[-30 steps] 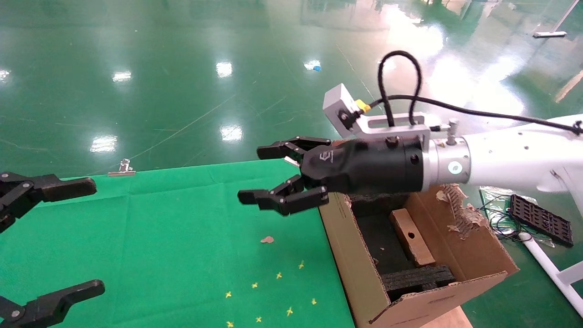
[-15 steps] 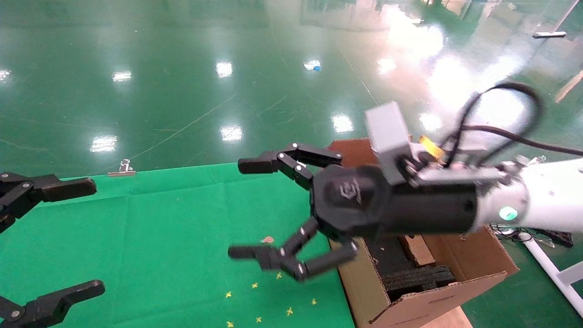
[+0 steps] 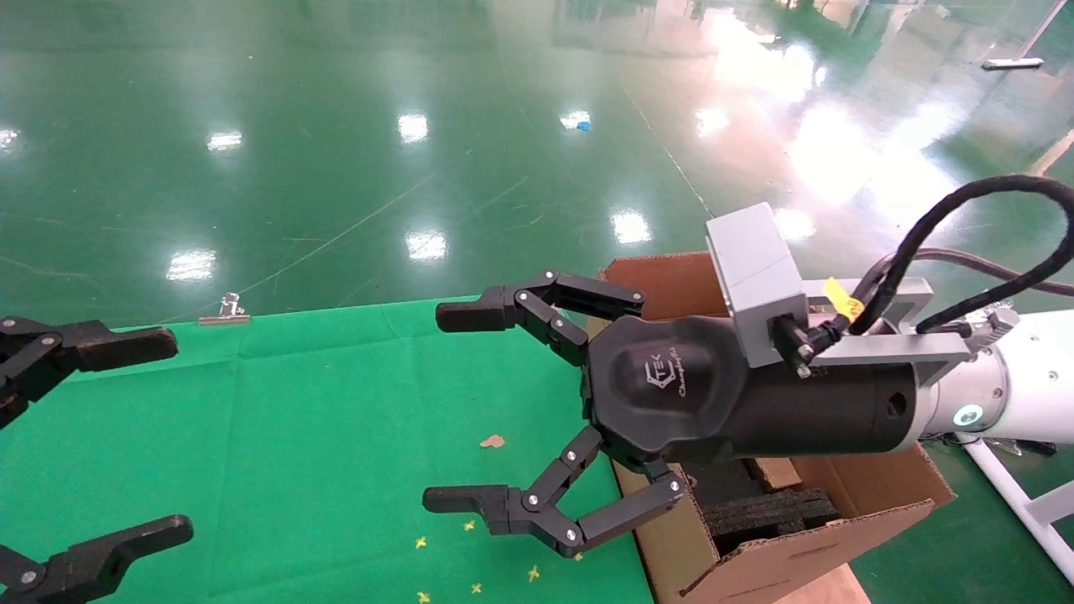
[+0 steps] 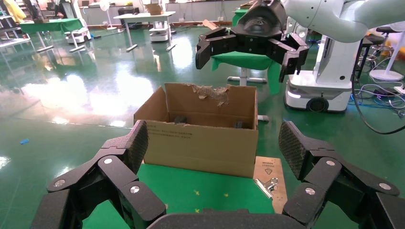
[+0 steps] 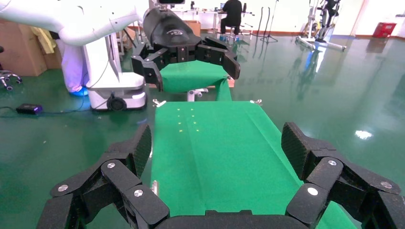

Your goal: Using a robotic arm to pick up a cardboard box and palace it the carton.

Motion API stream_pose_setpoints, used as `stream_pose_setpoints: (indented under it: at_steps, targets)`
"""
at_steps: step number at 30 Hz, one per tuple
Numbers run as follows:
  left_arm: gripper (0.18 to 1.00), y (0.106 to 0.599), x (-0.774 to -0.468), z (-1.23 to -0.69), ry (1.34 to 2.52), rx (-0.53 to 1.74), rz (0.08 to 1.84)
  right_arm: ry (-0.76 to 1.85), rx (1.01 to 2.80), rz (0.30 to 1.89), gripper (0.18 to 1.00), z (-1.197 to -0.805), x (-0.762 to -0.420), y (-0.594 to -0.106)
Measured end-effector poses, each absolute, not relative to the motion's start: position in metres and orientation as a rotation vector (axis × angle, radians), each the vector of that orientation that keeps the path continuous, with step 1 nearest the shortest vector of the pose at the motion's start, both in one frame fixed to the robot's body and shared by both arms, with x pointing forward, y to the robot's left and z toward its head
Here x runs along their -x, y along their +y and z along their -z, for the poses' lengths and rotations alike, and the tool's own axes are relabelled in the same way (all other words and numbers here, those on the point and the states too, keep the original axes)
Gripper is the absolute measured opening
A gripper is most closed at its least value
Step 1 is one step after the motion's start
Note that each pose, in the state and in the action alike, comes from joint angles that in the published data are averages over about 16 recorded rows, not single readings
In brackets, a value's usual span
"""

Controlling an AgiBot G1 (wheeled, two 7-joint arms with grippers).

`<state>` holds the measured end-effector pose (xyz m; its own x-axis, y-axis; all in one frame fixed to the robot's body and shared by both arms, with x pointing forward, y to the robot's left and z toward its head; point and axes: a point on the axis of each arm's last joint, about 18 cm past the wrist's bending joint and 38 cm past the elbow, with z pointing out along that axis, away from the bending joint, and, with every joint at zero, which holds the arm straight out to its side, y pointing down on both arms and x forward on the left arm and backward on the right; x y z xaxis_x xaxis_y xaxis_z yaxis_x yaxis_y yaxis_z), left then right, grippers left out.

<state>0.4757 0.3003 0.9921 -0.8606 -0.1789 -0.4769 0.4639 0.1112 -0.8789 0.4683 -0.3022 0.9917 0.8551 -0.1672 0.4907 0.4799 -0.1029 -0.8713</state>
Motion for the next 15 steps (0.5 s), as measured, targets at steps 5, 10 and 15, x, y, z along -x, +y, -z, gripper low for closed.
stream_pose_setpoints:
  at_steps: [5, 10, 15]
  targets:
    - [1.001, 0.3003, -0.4757, -0.9921, 1.924, -0.276, 1.800, -0.244, 1.589, 0.553, 1.000, -0.9919, -0.4708, -0.3022]
    - [1.001, 0.3003, -0.4757, -0.9921, 1.924, -0.276, 1.800, -0.238, 1.592, 0.552, 1.000, -0.9919, -0.4726, -0.3022]
    - [1.001, 0.3003, -0.4757, -0.9921, 1.924, -0.276, 1.800, -0.234, 1.593, 0.552, 1.000, -0.9920, -0.4738, -0.3022]
